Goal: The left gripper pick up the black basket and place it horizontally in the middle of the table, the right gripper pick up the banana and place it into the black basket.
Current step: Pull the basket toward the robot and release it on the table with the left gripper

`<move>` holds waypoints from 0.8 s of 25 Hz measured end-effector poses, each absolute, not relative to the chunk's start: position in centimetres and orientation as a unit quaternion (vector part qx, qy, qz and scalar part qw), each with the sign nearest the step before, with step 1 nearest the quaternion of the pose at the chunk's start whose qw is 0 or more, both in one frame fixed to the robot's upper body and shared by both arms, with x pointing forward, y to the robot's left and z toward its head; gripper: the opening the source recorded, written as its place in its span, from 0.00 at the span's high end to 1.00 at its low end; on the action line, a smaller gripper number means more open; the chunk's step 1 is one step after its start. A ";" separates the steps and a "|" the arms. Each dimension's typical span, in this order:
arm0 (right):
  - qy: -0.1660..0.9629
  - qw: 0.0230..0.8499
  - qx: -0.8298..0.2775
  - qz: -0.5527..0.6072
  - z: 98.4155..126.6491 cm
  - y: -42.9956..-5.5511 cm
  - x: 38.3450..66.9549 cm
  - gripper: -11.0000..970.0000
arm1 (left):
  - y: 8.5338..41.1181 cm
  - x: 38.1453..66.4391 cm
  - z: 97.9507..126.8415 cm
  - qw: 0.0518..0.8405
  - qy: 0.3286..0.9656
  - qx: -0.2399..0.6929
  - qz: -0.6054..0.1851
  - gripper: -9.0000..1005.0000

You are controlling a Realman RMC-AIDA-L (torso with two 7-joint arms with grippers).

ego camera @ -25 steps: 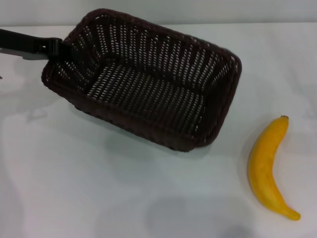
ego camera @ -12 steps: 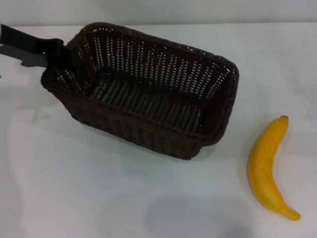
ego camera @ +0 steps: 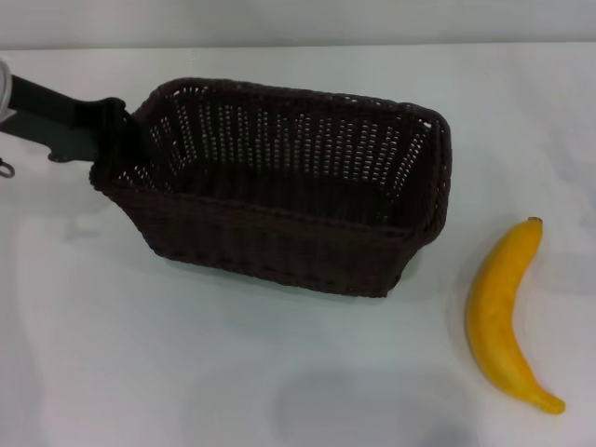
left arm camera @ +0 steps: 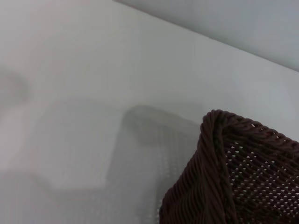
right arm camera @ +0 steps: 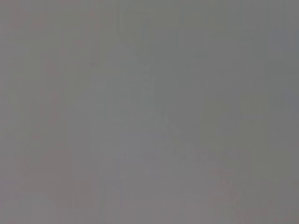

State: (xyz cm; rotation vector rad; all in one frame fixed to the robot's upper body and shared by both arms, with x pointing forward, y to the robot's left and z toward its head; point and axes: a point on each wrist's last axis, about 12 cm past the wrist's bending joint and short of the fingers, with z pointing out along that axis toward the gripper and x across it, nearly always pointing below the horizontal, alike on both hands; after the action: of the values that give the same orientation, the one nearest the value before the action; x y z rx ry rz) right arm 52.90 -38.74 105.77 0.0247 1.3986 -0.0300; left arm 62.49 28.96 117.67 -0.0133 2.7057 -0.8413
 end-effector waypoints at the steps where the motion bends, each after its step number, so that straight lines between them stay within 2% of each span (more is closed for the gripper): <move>1: 0.644 0.765 0.011 -0.014 105.8 -38.8 52.9 0.12 | 29.0 62.4 117.5 0.151 0.944 -0.008 -0.294 0.83; 11: 0.645 0.764 0.009 -0.016 105.7 -38.8 52.9 0.12 | 28.5 62.4 116.7 0.135 0.958 0.006 -0.253 0.83; 20: 0.647 0.763 0.007 -0.020 105.6 -38.9 52.7 0.12 | 28.9 62.4 116.5 0.137 0.958 0.008 -0.250 0.82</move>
State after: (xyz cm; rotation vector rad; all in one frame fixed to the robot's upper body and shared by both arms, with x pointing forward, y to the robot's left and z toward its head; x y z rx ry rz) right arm 52.67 -38.91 105.62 0.0143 1.4064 -0.0445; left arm 62.41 28.89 116.47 0.0221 2.7743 -0.7248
